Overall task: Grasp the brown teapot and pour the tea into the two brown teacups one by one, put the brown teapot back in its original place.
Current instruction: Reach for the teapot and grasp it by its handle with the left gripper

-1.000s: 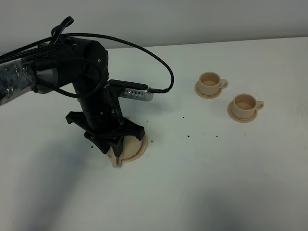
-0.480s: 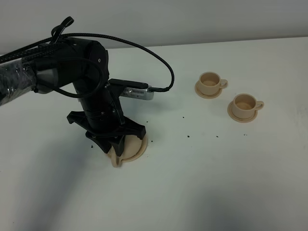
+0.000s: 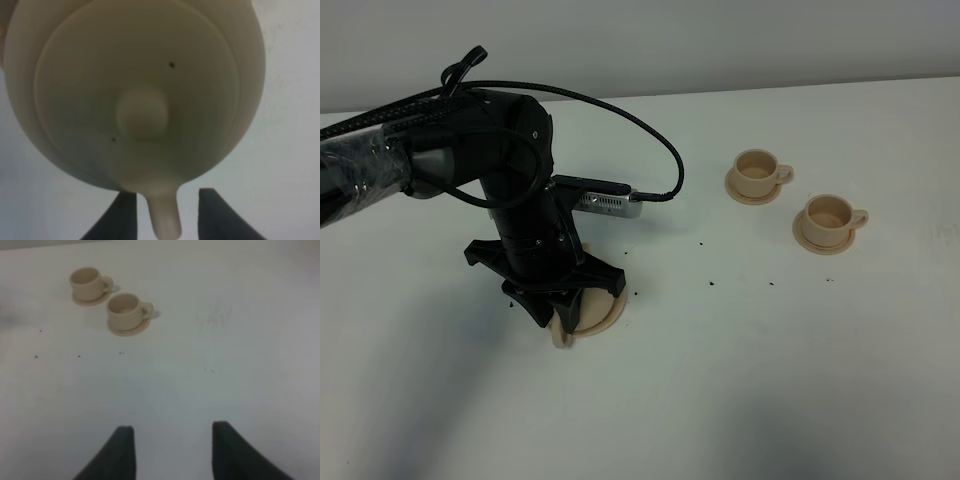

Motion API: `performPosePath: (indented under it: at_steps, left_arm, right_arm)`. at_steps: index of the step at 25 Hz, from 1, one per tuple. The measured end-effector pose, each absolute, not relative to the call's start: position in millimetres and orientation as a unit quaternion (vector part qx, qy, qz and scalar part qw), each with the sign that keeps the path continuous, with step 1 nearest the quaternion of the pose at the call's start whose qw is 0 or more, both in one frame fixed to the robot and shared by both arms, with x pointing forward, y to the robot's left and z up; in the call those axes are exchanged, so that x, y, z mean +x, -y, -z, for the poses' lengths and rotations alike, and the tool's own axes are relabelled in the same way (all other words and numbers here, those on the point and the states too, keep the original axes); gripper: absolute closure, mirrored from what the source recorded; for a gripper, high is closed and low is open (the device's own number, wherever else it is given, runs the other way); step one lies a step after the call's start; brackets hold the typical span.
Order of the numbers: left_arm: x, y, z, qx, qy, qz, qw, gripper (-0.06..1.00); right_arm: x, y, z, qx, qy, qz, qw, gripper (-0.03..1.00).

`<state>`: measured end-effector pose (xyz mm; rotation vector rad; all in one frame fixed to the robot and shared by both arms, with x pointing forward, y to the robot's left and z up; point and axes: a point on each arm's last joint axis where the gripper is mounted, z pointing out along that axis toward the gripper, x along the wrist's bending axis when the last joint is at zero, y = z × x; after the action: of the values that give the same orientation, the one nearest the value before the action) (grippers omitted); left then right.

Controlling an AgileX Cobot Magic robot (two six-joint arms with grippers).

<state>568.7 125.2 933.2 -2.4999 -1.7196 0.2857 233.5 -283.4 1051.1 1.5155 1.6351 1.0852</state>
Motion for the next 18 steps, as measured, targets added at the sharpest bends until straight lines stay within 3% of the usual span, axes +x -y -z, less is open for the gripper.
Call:
performPosePath:
  at_steps: [5, 11, 18]
  left_arm:
    - [568.8, -125.3, -933.2, -0.82, 0.563, -0.093, 0.047, 0.63]
    - [569.1, -125.5, -932.9, -0.82, 0.563, -0.091, 0.048, 0.79]
    - [569.4, -125.8, -932.8, -0.82, 0.563, -0.09, 0.048, 0.79]
  right_arm:
    - [233.5, 283.4, -1051.1, 0.578, -0.624, -0.414, 0.325, 0.58]
    - [233.5, 283.4, -1051.1, 0.578, -0.624, -0.414, 0.325, 0.58]
    - [233.5, 283.4, -1051.1, 0.578, -0.624, -0.414, 0.325, 0.58]
